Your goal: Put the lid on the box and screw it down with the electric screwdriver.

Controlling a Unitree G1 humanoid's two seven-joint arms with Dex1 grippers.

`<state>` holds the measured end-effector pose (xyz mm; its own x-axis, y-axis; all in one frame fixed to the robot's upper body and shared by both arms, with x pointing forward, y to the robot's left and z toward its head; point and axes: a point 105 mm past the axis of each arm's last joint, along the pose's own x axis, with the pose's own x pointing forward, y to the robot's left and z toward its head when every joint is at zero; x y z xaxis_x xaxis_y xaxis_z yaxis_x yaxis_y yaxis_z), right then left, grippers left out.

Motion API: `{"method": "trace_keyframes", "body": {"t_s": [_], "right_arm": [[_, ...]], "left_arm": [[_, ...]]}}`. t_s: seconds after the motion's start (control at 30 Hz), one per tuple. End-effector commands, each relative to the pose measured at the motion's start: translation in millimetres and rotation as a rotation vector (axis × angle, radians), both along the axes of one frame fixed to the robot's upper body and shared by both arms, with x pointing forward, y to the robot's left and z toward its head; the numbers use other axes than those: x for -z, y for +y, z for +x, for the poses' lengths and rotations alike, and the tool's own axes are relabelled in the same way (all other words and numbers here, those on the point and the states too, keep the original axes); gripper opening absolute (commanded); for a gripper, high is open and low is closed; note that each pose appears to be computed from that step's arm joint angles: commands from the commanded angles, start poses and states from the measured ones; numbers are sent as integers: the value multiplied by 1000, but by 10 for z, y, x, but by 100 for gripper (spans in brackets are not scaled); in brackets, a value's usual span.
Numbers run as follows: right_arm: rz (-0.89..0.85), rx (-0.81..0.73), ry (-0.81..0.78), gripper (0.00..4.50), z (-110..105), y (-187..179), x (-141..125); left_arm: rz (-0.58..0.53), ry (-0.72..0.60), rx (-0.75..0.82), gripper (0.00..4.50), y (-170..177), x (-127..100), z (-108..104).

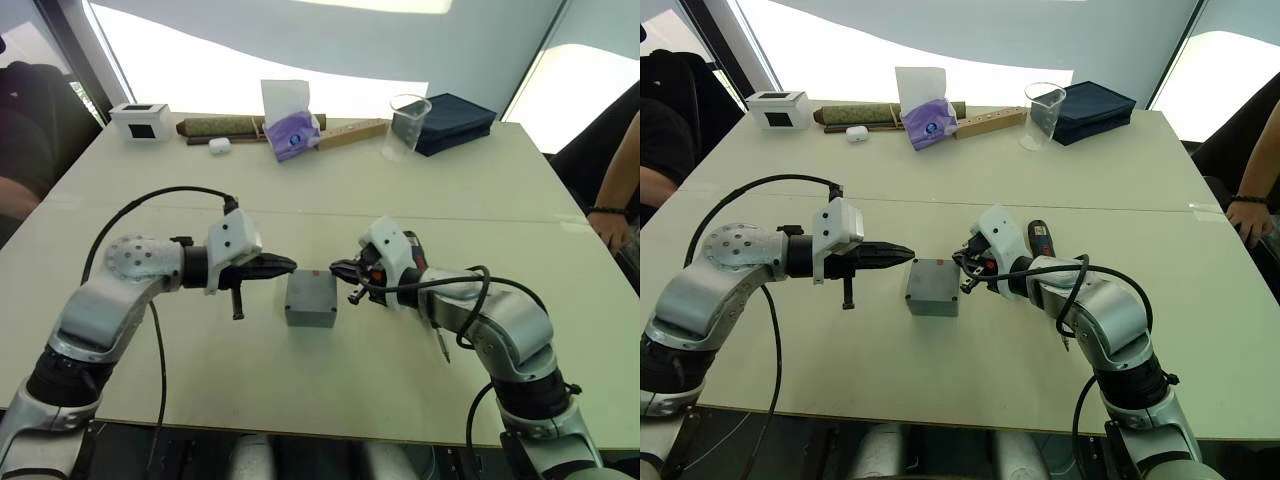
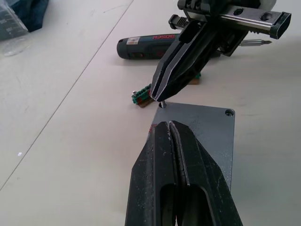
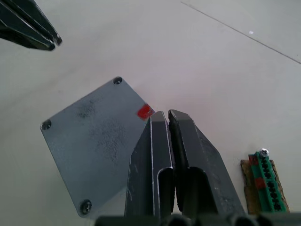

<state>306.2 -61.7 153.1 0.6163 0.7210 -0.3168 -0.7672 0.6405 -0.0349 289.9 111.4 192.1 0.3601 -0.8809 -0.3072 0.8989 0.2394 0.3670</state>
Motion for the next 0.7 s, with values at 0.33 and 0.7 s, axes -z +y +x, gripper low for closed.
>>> {"method": "trace_keyframes", "body": {"t_s": [0.33,0.7], "right_arm": [[4,1,-24,5,12,-34,-11],[-10,-11,16,5,31,4,100]], "left_arm": [[-6,-55,13,0,-32,-106,-35],[-10,-56,16,0,-70,-101,-40]]}}
